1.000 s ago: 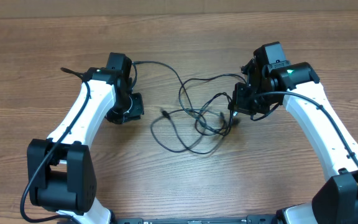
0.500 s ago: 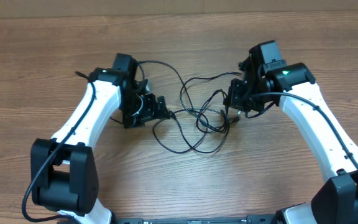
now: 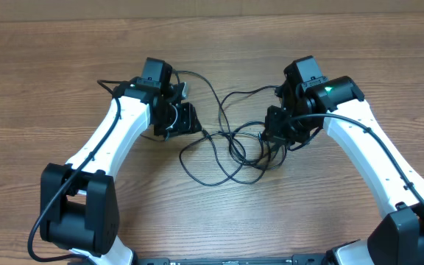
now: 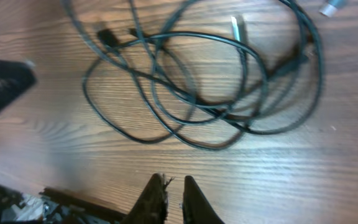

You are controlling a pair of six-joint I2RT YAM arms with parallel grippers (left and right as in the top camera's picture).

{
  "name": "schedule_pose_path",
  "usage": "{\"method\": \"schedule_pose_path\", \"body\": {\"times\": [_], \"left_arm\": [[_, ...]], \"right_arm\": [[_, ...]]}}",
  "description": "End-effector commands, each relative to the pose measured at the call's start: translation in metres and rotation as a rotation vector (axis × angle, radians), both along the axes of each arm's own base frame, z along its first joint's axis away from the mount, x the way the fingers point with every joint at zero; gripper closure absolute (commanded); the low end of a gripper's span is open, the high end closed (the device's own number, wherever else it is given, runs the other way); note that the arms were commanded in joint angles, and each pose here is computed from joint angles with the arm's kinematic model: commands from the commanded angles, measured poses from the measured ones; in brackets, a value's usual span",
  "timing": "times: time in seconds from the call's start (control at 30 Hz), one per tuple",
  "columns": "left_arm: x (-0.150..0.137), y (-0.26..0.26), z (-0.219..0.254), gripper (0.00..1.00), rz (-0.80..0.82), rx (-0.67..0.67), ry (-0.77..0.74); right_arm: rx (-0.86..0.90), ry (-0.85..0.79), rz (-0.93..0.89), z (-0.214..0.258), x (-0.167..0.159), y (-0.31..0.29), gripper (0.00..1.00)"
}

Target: Untangle cables

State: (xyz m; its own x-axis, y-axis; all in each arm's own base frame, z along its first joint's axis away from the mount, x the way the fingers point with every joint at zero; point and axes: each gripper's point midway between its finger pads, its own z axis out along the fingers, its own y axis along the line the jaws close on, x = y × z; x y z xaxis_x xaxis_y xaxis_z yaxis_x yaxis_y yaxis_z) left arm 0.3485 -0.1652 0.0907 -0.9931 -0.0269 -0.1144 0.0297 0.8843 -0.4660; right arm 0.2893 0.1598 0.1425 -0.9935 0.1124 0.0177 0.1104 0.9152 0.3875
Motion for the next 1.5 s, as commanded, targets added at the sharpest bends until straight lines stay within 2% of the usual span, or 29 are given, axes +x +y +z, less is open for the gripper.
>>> {"method": "schedule_pose_path", "body": {"times": [0.0, 0.07, 0.2, 0.43, 0.5, 0.6, 0.67, 0.97, 1.3, 1.47], "left_arm": [[0.008, -0.015, 0.015, 0.39, -0.035, -0.013, -0.077], [0.007, -0.019, 0.014, 0.30, -0.046, -0.002, -0.085], [0.002, -0.023, 0.009, 0.29, -0.062, 0.065, -0.093], [-0.008, -0.026, -0.006, 0.32, -0.038, 0.183, -0.094], [-0.009, -0.024, -0.010, 0.39, -0.011, 0.213, -0.089], [-0.013, -0.027, -0.014, 0.55, -0.008, 0.207, -0.080], [-0.014, -0.030, -0.017, 0.60, -0.015, 0.204, -0.080], [-0.013, -0.044, -0.030, 0.58, -0.011, 0.192, -0.078], [0.003, -0.066, -0.028, 0.52, -0.023, 0.145, -0.160], [0.007, -0.068, -0.028, 0.56, -0.017, 0.146, -0.182]], "right_arm": [[-0.114, -0.040, -0.018, -0.002, 0.007, -0.017, 0.76], [-0.146, -0.054, -0.035, -0.003, 0.011, -0.024, 0.62], [-0.187, -0.077, -0.107, -0.004, 0.022, -0.038, 0.57], [-0.197, -0.059, -0.138, -0.006, 0.022, -0.050, 0.57], [-0.201, -0.047, -0.138, -0.010, 0.020, -0.051, 0.58], [-0.208, -0.022, -0.139, -0.020, 0.013, -0.052, 0.58], [-0.208, -0.012, -0.136, -0.026, 0.010, -0.052, 0.58], [-0.183, -0.015, -0.133, -0.046, 0.010, -0.048, 0.59], [-0.176, -0.036, -0.135, -0.051, 0.014, -0.047, 0.59], [-0.173, -0.042, -0.136, -0.051, 0.015, -0.046, 0.59]]}}
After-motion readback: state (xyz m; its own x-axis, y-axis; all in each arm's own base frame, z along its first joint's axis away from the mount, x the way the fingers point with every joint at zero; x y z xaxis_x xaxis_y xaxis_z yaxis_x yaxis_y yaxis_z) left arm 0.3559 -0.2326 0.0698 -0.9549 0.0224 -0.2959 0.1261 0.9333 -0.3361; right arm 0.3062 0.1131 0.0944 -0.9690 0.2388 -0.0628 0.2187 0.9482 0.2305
